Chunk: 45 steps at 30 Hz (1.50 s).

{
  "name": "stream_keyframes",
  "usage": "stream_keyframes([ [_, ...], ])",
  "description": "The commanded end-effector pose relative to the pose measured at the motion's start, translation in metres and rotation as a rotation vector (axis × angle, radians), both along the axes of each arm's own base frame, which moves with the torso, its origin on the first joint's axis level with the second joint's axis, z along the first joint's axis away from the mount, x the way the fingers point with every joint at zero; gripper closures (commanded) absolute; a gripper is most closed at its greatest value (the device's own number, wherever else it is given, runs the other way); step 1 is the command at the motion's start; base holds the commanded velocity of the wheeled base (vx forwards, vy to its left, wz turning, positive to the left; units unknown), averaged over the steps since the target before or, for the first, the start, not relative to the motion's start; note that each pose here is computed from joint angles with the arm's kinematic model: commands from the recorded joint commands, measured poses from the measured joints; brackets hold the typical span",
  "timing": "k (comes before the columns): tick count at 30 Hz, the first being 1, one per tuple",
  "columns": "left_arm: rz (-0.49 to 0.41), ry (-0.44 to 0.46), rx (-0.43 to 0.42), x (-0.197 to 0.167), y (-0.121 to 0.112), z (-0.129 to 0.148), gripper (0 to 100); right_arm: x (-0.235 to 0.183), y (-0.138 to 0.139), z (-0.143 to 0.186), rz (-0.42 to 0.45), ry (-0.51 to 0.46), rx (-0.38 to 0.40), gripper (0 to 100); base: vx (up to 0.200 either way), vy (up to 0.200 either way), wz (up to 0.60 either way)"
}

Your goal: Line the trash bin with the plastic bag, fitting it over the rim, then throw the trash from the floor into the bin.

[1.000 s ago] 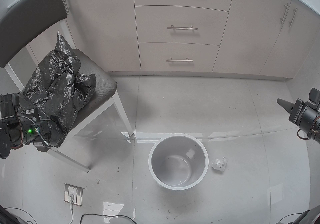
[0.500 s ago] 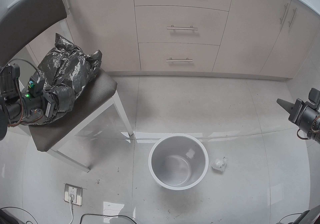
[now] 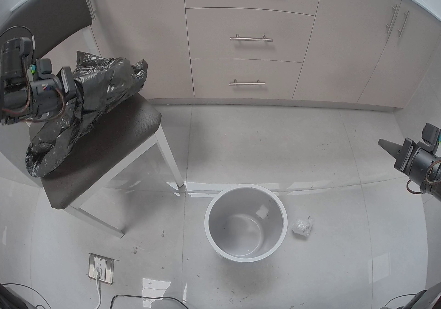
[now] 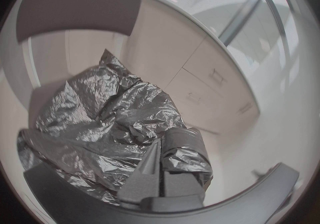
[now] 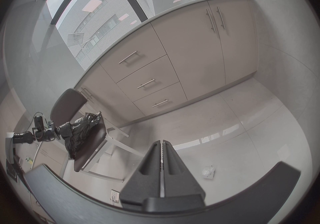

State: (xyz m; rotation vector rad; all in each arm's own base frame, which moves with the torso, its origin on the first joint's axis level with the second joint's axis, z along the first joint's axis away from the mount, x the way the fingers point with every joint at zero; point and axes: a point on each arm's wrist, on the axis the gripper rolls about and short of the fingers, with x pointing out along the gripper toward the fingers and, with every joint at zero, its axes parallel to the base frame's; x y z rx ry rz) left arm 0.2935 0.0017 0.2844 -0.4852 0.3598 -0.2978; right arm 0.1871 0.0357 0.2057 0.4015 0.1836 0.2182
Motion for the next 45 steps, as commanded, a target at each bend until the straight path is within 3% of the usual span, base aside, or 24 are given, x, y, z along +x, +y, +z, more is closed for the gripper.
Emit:
stream_keyframes([
  [1,-0.202,0.629,-0.941,0.019,-0.064,0.074,100,0.007,0.003,-0.009,0.008,0.045,-0.001,100,0.0,0.0,0.0],
  [3,-0.298,0.622,-0.937,0.017,-0.088,0.078,100,0.006,0.004,-0.011,0.016,0.054,-0.004,100,0.0,0.0,0.0],
  [8,-0.413,0.638,-0.907,0.007,-0.119,0.074,100,0.008,0.01,-0.019,0.043,0.084,-0.027,100,0.0,0.0,0.0],
  [9,-0.471,0.63,-0.894,0.002,-0.135,0.074,100,0.008,0.015,-0.023,0.069,0.097,-0.036,100,0.0,0.0,0.0],
  [13,-0.561,0.611,-0.882,-0.009,-0.156,0.08,100,0.015,0.031,-0.029,0.134,0.122,-0.049,100,0.0,0.0,0.0],
  [18,-0.603,0.639,-0.872,-0.02,-0.169,0.079,100,0.029,0.056,-0.036,0.208,0.114,-0.095,100,0.0,0.0,0.0],
  [27,-0.534,0.643,-0.874,-0.016,-0.17,0.064,100,0.044,0.1,-0.039,0.26,0.097,-0.135,100,0.0,0.0,0.0],
  [32,-0.446,0.552,-0.9,-0.006,-0.167,0.051,100,0.044,0.117,-0.042,0.3,0.101,-0.145,100,0.0,0.0,0.0],
  [35,-0.44,0.485,-0.922,-0.003,-0.164,0.054,100,0.036,0.126,-0.046,0.319,0.11,-0.163,100,0.0,0.0,0.0],
  [37,-0.44,0.485,-0.922,-0.003,-0.164,0.054,100,0.036,0.126,-0.046,0.319,0.11,-0.163,100,0.0,0.0,0.0],
  [38,-0.413,0.45,-0.934,-0.003,-0.157,0.056,100,0.026,0.135,-0.05,0.363,0.118,-0.177,100,0.0,0.0,0.0],
  [45,-0.305,0.384,-0.931,0.005,-0.153,0.052,100,0.014,0.148,-0.052,0.426,0.108,-0.205,100,0.0,0.0,0.0],
])
